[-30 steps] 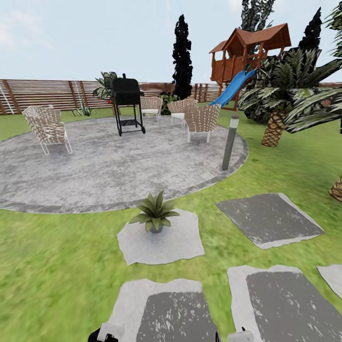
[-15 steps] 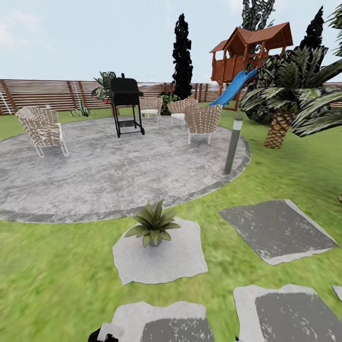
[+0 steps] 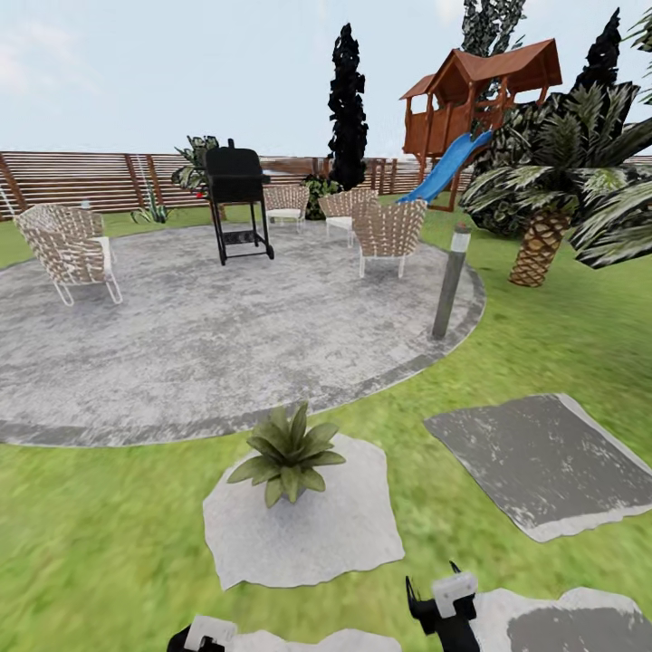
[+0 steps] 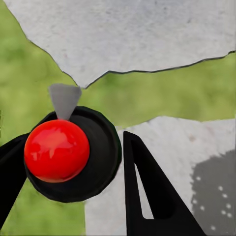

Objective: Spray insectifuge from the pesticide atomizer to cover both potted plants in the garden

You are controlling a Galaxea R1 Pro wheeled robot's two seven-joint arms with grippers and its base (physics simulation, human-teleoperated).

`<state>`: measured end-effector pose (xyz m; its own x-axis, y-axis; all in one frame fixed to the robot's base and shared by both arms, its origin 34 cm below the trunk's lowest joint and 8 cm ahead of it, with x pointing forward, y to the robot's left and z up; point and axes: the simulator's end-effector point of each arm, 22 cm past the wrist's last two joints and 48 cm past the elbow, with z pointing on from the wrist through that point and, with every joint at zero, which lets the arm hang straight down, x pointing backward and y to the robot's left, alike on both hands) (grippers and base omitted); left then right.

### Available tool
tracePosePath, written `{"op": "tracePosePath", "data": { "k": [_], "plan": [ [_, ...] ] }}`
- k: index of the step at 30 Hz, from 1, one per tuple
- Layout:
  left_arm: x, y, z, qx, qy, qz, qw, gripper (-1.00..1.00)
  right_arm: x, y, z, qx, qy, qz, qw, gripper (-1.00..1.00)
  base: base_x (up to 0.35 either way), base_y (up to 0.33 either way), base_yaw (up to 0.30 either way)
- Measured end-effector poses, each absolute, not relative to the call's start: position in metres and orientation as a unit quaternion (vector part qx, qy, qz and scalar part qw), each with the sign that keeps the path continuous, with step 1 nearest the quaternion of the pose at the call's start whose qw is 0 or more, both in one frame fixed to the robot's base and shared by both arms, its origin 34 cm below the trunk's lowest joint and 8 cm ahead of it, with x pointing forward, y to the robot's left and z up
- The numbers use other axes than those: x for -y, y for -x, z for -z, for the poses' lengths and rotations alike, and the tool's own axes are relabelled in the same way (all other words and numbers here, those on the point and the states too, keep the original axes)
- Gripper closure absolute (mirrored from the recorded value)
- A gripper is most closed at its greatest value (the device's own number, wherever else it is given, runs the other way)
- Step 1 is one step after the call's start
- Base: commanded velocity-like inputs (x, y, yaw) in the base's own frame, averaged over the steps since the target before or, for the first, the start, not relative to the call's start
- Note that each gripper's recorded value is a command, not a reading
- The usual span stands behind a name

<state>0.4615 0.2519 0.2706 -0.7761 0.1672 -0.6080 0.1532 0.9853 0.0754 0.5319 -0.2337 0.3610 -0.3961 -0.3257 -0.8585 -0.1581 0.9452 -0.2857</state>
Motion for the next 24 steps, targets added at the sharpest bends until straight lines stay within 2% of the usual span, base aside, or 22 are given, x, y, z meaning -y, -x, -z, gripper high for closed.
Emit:
{"op": "tracePosePath", "data": {
  "k": [5, 13, 18, 24],
  "plan": [
    [-0.257, -0.462, -0.271, -0.944, -0.064, -0.012, 0.324, 1.00, 0.208, -0.519, -0.336, -0.860, 0.198, 0.015, 0.471, -1.00, 0.331, 0.000, 0.000],
    [-0.258, -0.465, -0.272, -0.943, -0.062, -0.012, 0.327, 1.00, 0.208, -0.518, -0.335, -0.860, 0.202, 0.013, 0.468, -1.00, 0.293, 0.000, 0.000],
    [-0.252, -0.473, -0.275, -0.941, -0.077, -0.004, 0.330, 1.00, 0.205, -0.519, -0.335, -0.859, 0.212, 0.009, 0.467, -1.00, 0.064, 0.000, 0.000],
    [-0.269, -0.463, -0.276, -0.940, -0.124, 0.070, 0.311, 1.00, 0.183, -0.530, -0.348, -0.851, 0.286, -0.070, 0.436, -1.00, 0.003, 0.000, 0.000]
  ]
}}
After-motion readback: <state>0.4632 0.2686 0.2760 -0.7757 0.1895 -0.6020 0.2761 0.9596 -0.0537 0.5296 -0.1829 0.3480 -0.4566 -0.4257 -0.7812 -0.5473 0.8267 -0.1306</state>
